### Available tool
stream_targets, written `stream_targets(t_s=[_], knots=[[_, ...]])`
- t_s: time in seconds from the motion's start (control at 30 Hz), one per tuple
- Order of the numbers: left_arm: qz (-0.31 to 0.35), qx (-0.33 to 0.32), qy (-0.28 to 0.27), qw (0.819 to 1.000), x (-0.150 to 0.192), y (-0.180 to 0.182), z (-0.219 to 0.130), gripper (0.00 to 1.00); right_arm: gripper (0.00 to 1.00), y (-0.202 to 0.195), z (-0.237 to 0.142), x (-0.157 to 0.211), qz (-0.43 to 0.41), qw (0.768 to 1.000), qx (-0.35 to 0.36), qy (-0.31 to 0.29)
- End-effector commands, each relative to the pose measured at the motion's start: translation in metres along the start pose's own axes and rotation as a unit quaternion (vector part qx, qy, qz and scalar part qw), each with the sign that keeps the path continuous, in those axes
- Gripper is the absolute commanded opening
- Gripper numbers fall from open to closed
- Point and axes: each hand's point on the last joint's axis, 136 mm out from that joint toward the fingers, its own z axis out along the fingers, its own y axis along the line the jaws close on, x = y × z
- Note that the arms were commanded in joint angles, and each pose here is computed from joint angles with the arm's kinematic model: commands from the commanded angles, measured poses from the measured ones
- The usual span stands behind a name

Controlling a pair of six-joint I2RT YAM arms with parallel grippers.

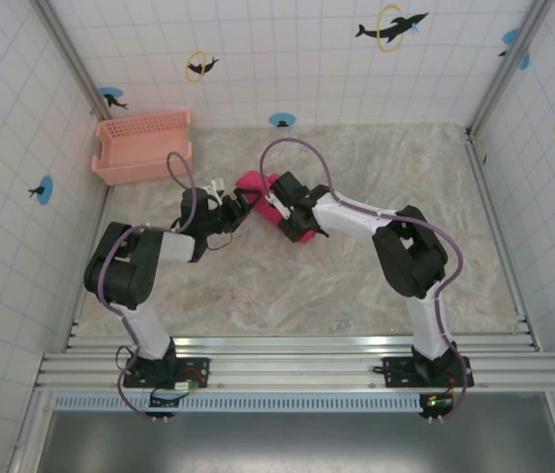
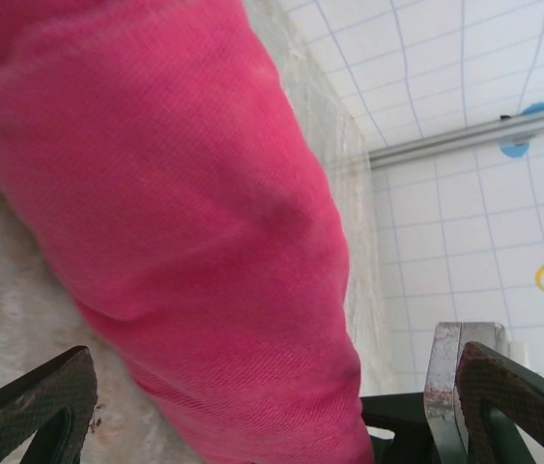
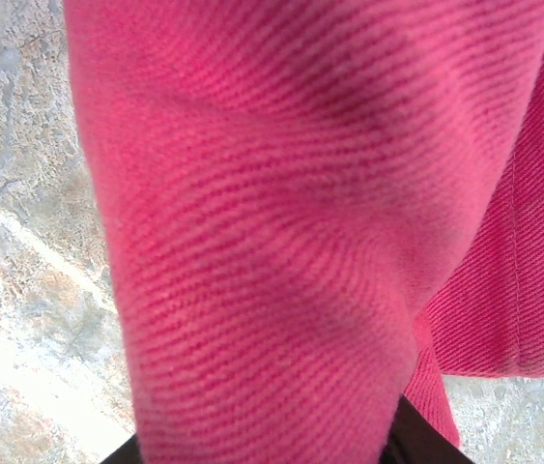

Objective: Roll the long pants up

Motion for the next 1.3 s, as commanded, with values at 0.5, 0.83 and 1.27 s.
stream_targets(t_s=[0.5,0.83,1.27], knots=[[-0.008,-0.061,-0.057,0.996,0.002,0.055,0.051,0.97,0.00,0.036,0.016,0.089,-0.009,0.983,-0.119,0.138],[0.007,-0.041,-0.058,0.997,0.001,0.051,0.084,0.90,0.00,0.050,0.008,0.092,-0.030,0.975,-0.173,0.133],[-0.036,-0.166,0.057,0.984,0.042,0.094,0.078,0.00,0.99,-0.017,-0.044,0.060,-0.026,0.997,0.070,0.028]])
